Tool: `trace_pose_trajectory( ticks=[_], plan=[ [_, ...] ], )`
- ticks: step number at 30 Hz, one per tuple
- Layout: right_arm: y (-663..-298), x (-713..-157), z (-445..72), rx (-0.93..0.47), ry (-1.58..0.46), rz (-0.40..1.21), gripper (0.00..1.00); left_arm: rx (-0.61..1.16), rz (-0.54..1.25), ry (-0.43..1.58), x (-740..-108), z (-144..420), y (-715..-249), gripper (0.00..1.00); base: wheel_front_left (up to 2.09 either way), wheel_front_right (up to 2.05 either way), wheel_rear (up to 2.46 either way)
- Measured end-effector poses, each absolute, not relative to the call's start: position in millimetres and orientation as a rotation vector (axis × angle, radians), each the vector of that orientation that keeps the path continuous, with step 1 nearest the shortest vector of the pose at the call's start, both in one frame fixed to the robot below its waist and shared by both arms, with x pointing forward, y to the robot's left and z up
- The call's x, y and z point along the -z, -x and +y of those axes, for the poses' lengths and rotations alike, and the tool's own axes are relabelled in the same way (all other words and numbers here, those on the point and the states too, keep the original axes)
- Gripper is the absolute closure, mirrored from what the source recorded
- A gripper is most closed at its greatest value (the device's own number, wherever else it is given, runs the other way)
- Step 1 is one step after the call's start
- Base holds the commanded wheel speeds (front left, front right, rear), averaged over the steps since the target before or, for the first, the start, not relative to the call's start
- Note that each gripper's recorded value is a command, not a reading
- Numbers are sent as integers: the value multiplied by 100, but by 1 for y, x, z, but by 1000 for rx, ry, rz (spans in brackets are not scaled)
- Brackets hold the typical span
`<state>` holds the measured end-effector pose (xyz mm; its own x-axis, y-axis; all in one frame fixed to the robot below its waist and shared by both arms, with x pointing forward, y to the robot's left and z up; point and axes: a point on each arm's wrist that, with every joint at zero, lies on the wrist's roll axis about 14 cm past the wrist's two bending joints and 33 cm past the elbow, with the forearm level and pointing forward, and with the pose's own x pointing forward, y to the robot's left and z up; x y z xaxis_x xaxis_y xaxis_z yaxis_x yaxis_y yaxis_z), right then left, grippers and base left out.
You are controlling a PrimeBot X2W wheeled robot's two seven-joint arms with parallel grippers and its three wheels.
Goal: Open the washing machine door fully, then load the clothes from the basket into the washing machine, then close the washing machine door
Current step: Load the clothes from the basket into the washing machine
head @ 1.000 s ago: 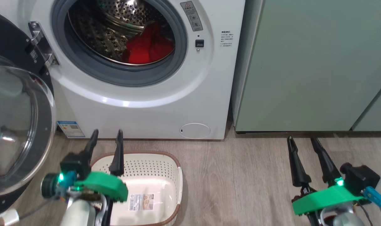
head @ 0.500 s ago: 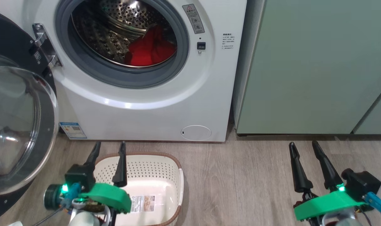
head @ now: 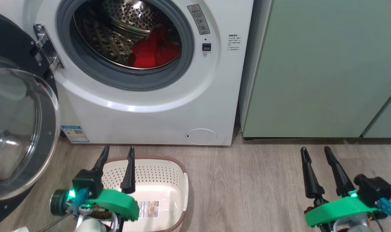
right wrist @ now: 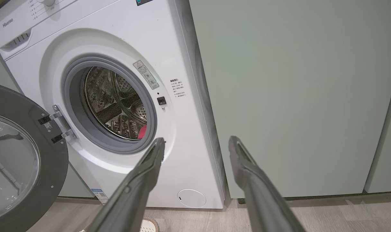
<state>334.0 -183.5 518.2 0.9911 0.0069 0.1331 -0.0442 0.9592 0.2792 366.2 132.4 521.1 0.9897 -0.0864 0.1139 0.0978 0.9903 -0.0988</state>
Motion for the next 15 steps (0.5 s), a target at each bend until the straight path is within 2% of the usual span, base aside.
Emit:
trace_pose_trajectory(
  ticks=[15],
  plan=[
    [-333, -518, -188, -14, -283, -132, 0, 90, -109, 118, -522, 131, -364, 0, 0, 0, 0]
  ],
)
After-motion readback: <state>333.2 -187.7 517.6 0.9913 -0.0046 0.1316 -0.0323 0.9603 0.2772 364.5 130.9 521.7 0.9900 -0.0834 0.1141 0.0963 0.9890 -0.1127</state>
